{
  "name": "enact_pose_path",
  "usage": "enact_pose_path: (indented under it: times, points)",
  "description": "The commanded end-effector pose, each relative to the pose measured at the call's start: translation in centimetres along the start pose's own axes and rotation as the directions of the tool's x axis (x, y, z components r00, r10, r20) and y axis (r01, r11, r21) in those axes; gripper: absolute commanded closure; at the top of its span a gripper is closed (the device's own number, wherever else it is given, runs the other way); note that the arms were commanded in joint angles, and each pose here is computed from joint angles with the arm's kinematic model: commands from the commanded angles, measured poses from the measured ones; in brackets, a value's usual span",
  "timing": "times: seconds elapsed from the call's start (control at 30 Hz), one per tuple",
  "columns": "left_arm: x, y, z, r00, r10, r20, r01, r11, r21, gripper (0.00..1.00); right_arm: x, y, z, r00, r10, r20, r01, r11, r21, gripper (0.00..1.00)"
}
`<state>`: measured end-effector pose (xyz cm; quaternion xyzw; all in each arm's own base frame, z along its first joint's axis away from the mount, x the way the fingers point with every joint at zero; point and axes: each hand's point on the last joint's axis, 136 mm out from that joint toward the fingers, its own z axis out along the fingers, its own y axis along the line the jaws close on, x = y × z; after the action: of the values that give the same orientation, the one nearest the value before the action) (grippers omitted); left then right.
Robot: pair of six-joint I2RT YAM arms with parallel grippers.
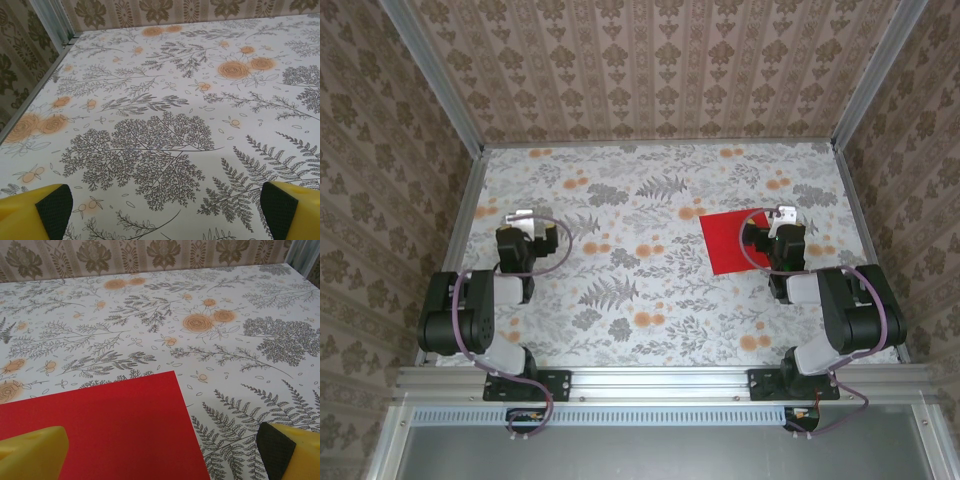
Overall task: Fold a paper plane with a square sheet of paper (pick it up from the middle)
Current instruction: Move the square sheet of paper to the center of the table.
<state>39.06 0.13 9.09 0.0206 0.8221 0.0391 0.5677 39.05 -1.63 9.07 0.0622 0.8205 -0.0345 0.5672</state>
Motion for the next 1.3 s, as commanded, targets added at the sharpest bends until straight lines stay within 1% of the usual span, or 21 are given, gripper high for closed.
enact_pose_path:
  times: [0.0,0.13,0.2,0.23,0.3,0.37,0.4,0.47,0.5,0.57,0.63,0.77,0.8,0.83,1.07,1.17,1.27]
  points:
    - [-2.2,1.3,-1.6,0.997,-0.014,0.076,0.018,0.998,-0.062,0.0,-3.1,-0.2,-0.8,0.999,-0.014,0.037,0.013,1.0,0.025,0.0]
    - [-4.2,2.8,-3.4,0.996,-0.042,0.073,0.052,0.988,-0.146,0.0,-5.3,-1.7,-2.2,0.998,0.062,-0.021,-0.059,0.991,0.119,0.0]
    - [-5.4,3.6,-4.3,0.993,-0.096,0.07,0.107,0.977,-0.183,0.0,-5.7,-2.1,-3.1,0.99,0.123,-0.067,-0.112,0.983,0.147,0.0]
    - [-5.8,3.9,-4.8,0.99,-0.132,0.05,0.14,0.97,-0.2,0.0,-5.8,-2.2,-3.6,0.982,0.16,-0.097,-0.143,0.976,0.161,0.0]
    - [-6.8,4.2,-5.8,0.977,-0.213,0.017,0.211,0.953,-0.218,0.0,-5.8,-2.3,-4.8,0.954,0.25,-0.164,-0.217,0.957,0.195,0.0]
    - [-7.5,3.8,-6.7,0.96,-0.279,-0.033,0.267,0.943,-0.198,0.0,-5.1,-2.0,-5.7,0.914,0.32,-0.251,-0.269,0.938,0.218,0.0]
    - [-7.6,3.6,-7.0,0.949,-0.311,-0.058,0.295,0.936,-0.193,0.0,-4.4,-1.6,-6.1,0.893,0.341,-0.294,-0.286,0.934,0.215,0.0]
    - [-7.8,3.3,-7.6,0.912,-0.394,-0.112,0.367,0.908,-0.202,0.0,-3.4,0.1,-6.5,0.847,0.379,-0.373,-0.341,0.925,0.167,0.0]
    - [-7.9,2.9,-7.7,0.903,-0.405,-0.142,0.377,0.907,-0.187,0.0,-2.9,1.0,-6.7,0.825,0.392,-0.407,-0.368,0.919,0.14,0.0]
    - [-8.2,1.5,-7.6,0.894,-0.397,-0.206,0.38,0.917,-0.121,0.0,-1.8,2.6,-6.9,0.781,0.403,-0.476,-0.406,0.908,0.103,0.0]
    - [-8.2,0.2,-7.5,0.872,-0.42,-0.252,0.416,0.907,-0.07,0.0,-1.1,3.9,-7.0,0.76,0.385,-0.524,-0.408,0.91,0.076,0.0]
    - [-8.8,-2.3,-7.2,0.854,-0.417,-0.31,0.453,0.89,0.051,0.0,1.2,6.3,-6.2,0.697,0.335,-0.635,-0.385,0.921,0.063,0.0]
    - [-8.8,-2.6,-7.1,0.852,-0.414,-0.322,0.456,0.887,0.067,0.0,1.5,6.8,-6.0,0.689,0.32,-0.65,-0.376,0.925,0.057,0.0]
    - [-8.9,-2.9,-7.0,0.849,-0.407,-0.336,0.457,0.886,0.08,0.0,2.6,7.3,-5.3,0.667,0.304,-0.68,-0.358,0.931,0.065,0.0]
    - [-8.3,-4.4,-6.2,0.823,-0.388,-0.414,0.476,0.87,0.131,0.0,4.3,10.2,-2.3,0.621,0.264,-0.738,-0.317,0.946,0.071,0.0]
    - [-7.6,-4.5,-6.0,0.818,-0.382,-0.431,0.473,0.872,0.126,0.0,5.2,10.9,-0.9,0.588,0.243,-0.772,-0.288,0.954,0.082,0.0]
    - [-7.2,-4.5,-5.8,0.815,-0.38,-0.437,0.471,0.874,0.119,0.0,5.7,11.6,0.0,0.575,0.219,-0.788,-0.263,0.962,0.076,0.01]
